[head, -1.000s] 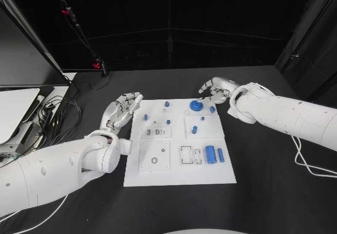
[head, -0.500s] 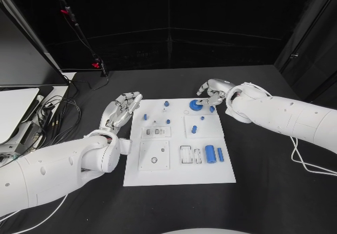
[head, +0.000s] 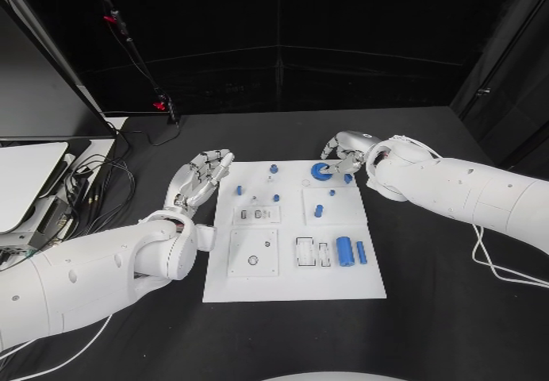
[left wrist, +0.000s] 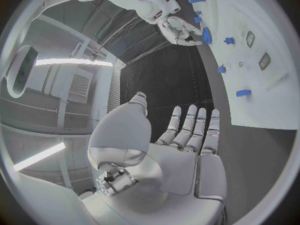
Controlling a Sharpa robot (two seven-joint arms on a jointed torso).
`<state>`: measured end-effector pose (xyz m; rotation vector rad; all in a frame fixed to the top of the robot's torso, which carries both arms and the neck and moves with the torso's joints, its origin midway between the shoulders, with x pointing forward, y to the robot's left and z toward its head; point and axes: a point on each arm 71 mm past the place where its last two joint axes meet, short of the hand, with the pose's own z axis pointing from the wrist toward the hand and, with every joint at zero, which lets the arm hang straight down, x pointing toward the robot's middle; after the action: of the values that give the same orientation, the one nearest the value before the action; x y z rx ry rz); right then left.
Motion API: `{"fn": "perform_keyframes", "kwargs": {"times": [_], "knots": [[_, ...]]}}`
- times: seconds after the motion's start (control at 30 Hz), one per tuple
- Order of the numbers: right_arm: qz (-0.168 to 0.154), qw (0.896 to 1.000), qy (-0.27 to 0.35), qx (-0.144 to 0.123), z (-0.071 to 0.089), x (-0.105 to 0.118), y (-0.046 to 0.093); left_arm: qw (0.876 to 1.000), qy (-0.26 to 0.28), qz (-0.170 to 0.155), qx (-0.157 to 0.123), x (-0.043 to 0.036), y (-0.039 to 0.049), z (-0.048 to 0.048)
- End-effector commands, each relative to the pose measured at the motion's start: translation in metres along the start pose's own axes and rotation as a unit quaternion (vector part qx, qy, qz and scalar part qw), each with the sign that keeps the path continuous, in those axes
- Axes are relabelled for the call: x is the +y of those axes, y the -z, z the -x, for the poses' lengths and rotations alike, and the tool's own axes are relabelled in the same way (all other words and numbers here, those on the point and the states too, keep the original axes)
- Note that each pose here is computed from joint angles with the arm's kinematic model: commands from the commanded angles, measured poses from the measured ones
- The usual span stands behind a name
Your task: Assemble the parts on the task board
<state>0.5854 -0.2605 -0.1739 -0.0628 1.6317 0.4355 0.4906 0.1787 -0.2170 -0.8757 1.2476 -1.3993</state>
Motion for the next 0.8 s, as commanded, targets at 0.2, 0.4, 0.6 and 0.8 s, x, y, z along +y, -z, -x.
{"fn": "perform_keyframes", "kwargs": {"times": [0.2,0.4,0.6,0.8], "knots": [[0.001,1.0,0.015,0.014,-0.0013,0.0018,-0.0011,0.99,0.001,-0.14,0.004,-0.0205,0.0024,-0.0004],[-0.001,1.0,0.016,0.019,-0.0026,0.0025,-0.0017,0.99,0.001,-0.139,0.005,-0.0204,0.0023,-0.0007],[-0.002,1.0,0.015,0.023,-0.0037,0.003,-0.0019,0.991,0.0,-0.136,0.004,-0.0199,0.0022,0.0001],[-0.003,1.0,0.013,0.026,-0.0049,0.0045,-0.0023,0.991,0.0,-0.135,0.003,-0.0197,0.0022,0.0007]]}}
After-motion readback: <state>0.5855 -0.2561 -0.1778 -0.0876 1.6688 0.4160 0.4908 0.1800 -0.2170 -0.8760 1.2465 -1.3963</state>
